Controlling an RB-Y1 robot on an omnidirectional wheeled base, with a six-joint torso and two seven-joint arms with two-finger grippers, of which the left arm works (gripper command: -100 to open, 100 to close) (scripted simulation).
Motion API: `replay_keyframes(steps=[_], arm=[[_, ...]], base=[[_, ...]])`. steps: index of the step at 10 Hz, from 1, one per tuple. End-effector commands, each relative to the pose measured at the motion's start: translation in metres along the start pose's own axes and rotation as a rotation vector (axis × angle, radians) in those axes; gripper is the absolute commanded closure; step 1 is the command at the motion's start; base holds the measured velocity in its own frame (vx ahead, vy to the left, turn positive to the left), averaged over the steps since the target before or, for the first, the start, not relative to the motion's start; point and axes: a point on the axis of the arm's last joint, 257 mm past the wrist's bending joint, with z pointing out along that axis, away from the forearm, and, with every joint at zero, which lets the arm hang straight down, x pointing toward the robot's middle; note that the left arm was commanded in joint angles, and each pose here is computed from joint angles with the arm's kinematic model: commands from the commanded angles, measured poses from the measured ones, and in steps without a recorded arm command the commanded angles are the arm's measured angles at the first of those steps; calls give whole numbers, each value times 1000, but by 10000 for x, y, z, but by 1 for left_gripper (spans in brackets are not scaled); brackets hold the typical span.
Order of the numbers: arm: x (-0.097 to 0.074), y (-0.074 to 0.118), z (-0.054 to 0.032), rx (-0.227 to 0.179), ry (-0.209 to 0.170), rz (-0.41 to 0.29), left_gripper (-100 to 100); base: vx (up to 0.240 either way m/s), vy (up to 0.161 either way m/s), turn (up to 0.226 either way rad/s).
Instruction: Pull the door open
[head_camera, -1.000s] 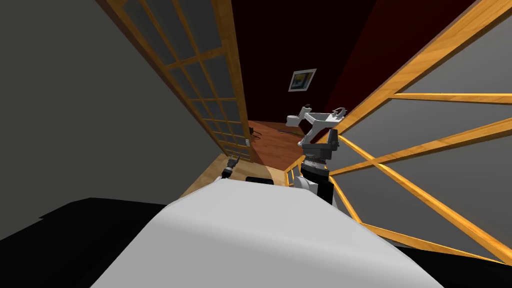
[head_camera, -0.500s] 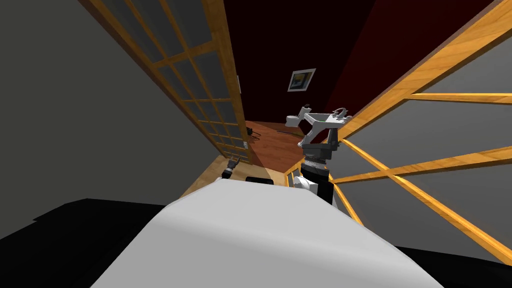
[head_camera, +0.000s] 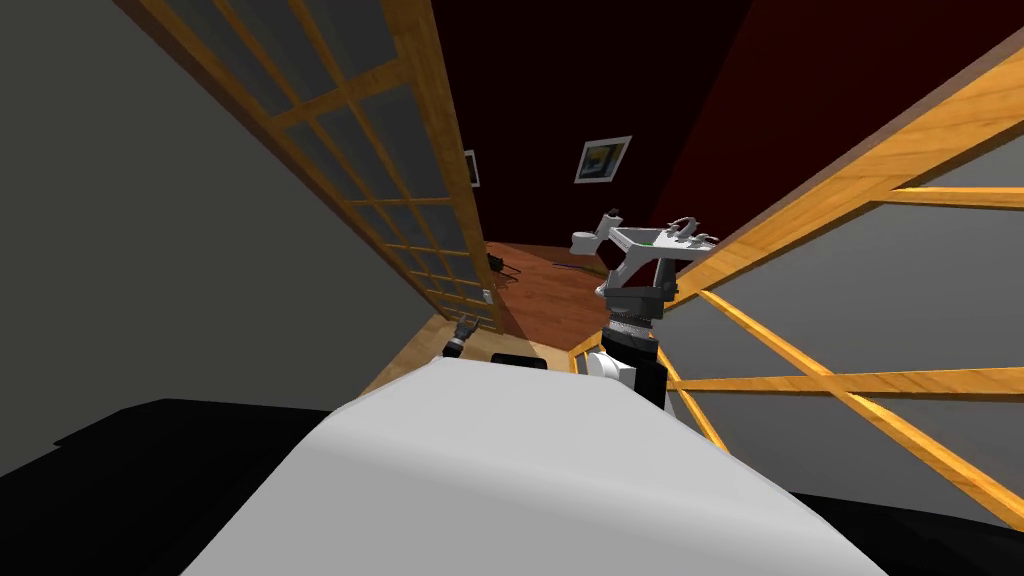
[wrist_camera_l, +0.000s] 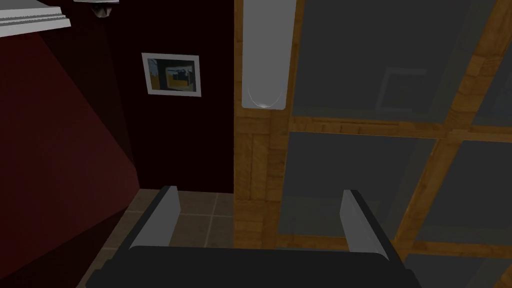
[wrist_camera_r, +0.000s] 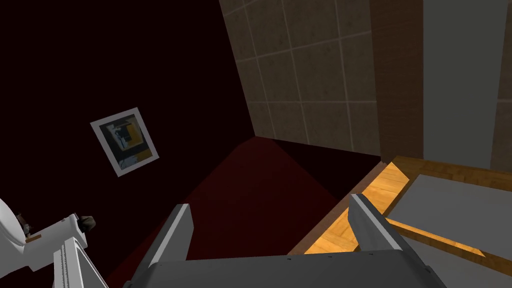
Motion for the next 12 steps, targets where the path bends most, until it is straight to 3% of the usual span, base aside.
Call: replay_keyframes(steps=[1, 3, 7, 12], arm=[[63, 4, -30, 4, 13, 25, -100], [76, 2, -26, 5, 16, 28, -100], [85, 302, -186, -52, 19, 31, -100], [73, 665, -400, -124, 20, 33, -100]], base=[[151, -2, -17], [99, 3, -9], [170, -90, -144], [158, -20, -140]])
